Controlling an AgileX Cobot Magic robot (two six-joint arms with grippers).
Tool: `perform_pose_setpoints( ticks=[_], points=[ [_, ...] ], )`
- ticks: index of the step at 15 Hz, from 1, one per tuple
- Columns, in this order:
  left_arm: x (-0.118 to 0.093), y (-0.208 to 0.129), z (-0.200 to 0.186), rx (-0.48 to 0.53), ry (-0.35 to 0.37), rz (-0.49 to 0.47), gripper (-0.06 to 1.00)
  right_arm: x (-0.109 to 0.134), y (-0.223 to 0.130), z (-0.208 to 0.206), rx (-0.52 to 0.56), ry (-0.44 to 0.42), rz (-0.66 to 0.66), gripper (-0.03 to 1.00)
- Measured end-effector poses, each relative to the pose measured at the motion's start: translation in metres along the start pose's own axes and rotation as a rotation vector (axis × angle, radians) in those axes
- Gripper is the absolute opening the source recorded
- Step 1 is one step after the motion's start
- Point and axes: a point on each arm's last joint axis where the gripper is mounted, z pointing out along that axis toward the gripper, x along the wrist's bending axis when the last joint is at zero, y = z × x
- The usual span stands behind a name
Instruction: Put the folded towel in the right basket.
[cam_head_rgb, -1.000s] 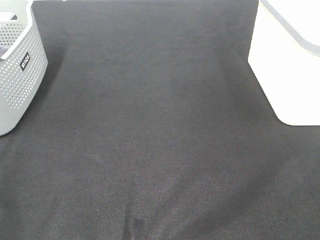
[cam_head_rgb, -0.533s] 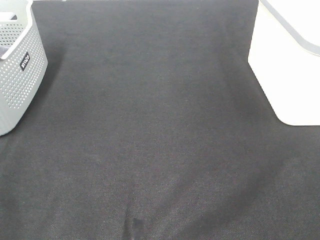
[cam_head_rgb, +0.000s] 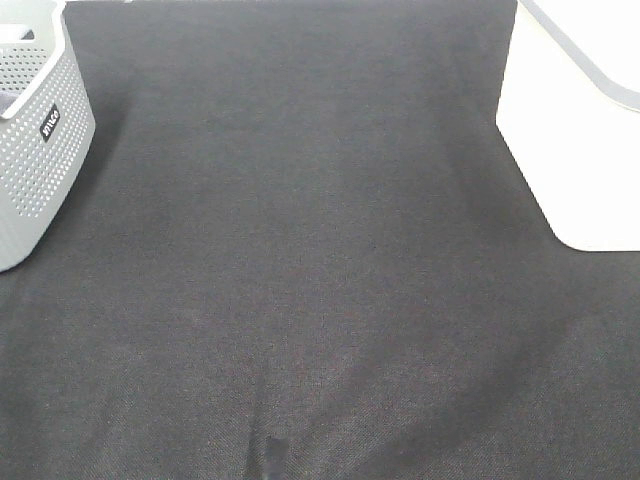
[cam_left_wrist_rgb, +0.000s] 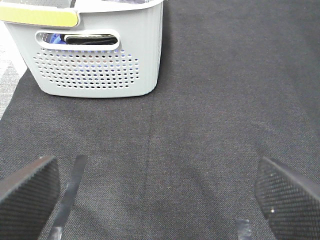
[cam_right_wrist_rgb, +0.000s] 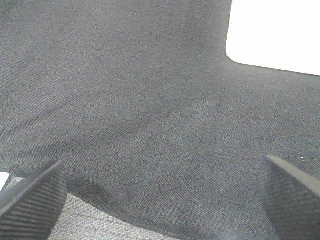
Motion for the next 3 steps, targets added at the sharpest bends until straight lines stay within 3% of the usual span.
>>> perform_pose_setpoints(
  ticks=[3],
  points=[
    [0.0,0.0,0.0,0.0,0.0,0.0,0.99,0.0,0.0,0.0,0.0,0.0,0.0,0.98]
  ],
)
